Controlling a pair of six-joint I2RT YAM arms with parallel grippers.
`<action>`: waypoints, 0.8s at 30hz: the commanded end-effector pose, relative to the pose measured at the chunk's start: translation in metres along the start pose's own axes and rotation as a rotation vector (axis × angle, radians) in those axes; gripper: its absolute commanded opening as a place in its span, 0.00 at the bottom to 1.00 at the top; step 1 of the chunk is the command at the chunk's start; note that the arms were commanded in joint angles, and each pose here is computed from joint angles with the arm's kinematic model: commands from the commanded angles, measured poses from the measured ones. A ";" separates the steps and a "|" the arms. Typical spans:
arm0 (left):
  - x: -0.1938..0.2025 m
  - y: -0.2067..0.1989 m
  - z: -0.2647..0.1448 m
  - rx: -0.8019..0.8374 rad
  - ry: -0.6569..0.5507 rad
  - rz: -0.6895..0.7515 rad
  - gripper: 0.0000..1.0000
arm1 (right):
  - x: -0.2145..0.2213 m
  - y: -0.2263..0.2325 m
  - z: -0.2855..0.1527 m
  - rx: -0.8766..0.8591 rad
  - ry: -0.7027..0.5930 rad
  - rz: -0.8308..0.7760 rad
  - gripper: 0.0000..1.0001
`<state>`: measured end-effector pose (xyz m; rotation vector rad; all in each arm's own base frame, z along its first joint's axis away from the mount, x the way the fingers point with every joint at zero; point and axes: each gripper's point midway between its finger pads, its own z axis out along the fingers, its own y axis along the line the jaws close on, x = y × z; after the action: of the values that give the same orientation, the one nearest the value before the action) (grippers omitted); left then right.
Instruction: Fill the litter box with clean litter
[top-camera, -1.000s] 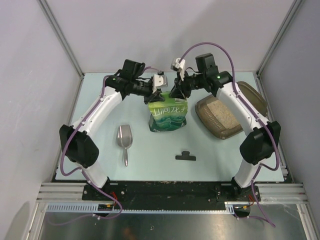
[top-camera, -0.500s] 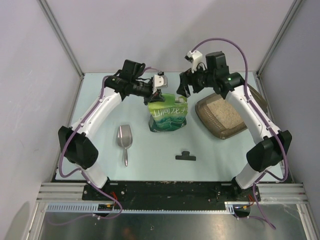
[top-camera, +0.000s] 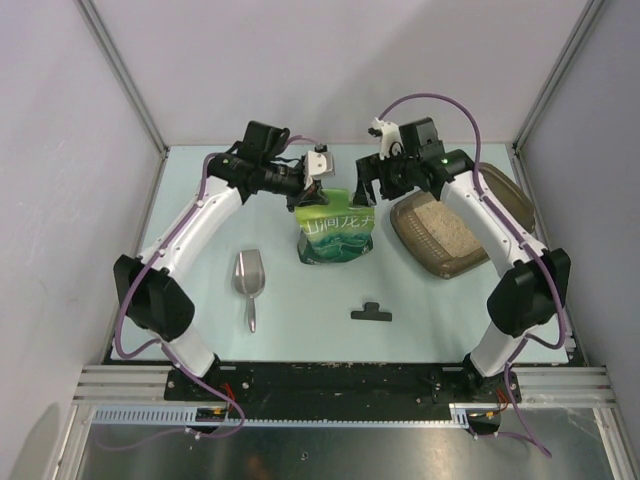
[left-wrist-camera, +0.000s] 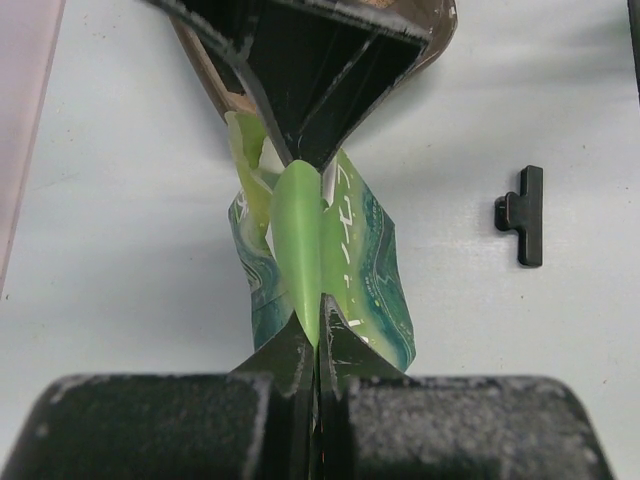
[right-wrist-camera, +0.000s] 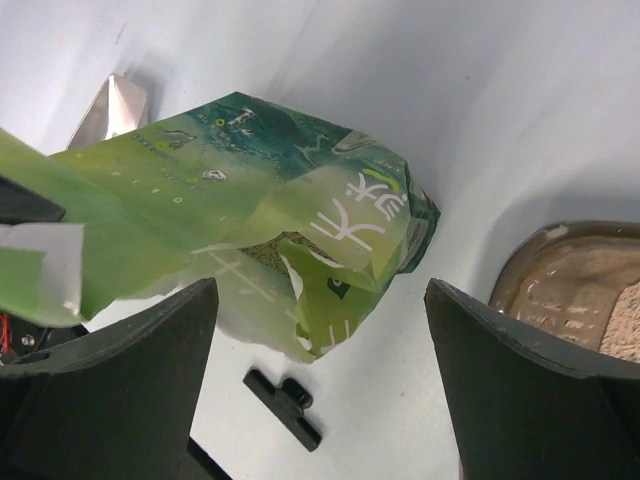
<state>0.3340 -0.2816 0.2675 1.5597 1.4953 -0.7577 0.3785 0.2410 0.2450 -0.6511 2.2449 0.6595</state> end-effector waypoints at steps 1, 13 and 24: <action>-0.034 -0.015 -0.016 0.000 -0.080 0.056 0.00 | 0.008 0.000 0.014 0.051 0.038 0.100 0.90; -0.037 -0.020 -0.012 -0.003 -0.084 0.082 0.00 | -0.007 -0.047 0.018 0.481 -0.039 0.164 0.92; -0.036 -0.016 -0.011 -0.019 -0.079 0.074 0.00 | 0.018 -0.092 -0.027 0.665 0.018 0.186 0.88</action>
<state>0.3318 -0.2841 0.2662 1.5616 1.4823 -0.7172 0.4107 0.1941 0.2087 -0.2293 2.3841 0.0883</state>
